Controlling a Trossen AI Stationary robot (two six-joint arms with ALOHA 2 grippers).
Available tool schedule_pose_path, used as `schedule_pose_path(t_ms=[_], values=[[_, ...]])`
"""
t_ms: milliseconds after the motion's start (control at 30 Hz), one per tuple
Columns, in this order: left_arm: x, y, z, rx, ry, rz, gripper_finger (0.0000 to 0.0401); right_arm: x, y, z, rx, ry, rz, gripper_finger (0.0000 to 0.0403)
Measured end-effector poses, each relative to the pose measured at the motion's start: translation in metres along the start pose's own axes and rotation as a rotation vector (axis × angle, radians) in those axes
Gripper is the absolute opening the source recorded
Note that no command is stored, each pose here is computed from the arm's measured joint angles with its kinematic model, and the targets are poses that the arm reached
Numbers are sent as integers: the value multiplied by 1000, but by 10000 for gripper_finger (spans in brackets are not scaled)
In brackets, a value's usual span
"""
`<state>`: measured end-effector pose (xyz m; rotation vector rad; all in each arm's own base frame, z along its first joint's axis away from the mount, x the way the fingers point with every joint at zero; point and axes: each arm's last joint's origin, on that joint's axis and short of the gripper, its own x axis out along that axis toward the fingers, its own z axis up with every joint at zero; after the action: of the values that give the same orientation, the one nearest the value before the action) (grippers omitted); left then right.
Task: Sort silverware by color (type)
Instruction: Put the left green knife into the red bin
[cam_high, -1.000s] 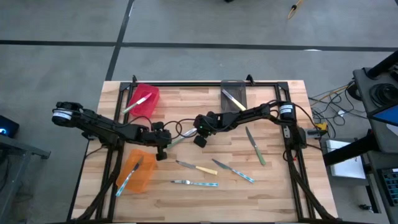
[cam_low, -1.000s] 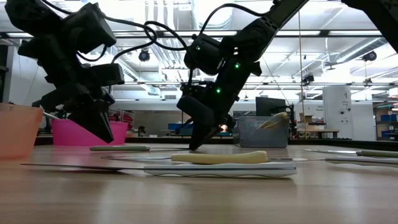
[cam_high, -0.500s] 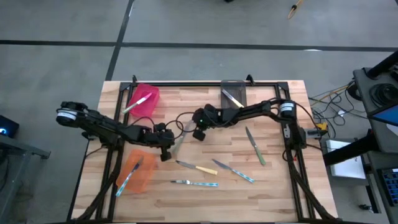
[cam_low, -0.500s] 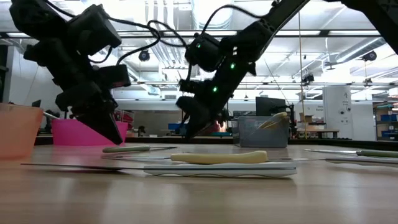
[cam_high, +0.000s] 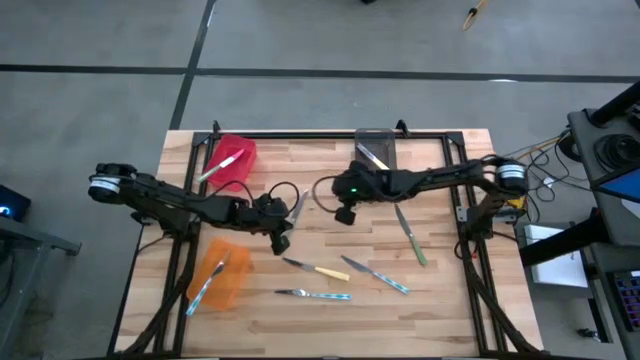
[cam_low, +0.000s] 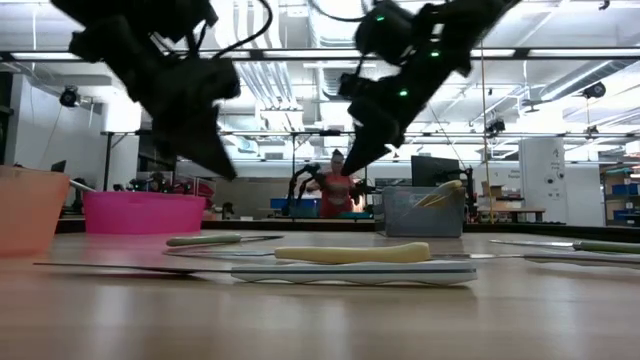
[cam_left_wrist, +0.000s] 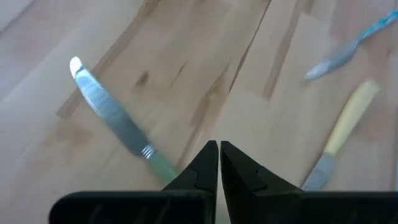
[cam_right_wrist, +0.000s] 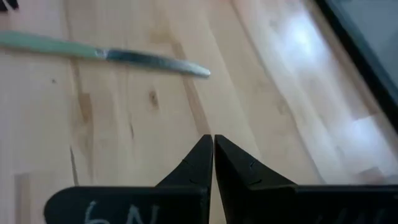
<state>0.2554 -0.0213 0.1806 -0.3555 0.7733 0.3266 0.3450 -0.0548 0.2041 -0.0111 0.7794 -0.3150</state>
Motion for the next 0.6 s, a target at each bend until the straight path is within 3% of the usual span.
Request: schedule_pose_path(t_ms=[133, 267, 467, 600], values=[[0, -5, 8, -82, 29, 14, 0, -25, -4, -9, 5, -131, 3, 8], [-4, -7, 11, -225, 170, 66, 0, -47, -9, -22, -6, -174, 0, 8], [-9, -15, 27, -489, 337, 265, 0, -74, -14, -30, -22, -239, -4, 8], [10, -23, 35, -502, 380, 335, 1, -83, -16, -33, -36, -248, -1, 8]])
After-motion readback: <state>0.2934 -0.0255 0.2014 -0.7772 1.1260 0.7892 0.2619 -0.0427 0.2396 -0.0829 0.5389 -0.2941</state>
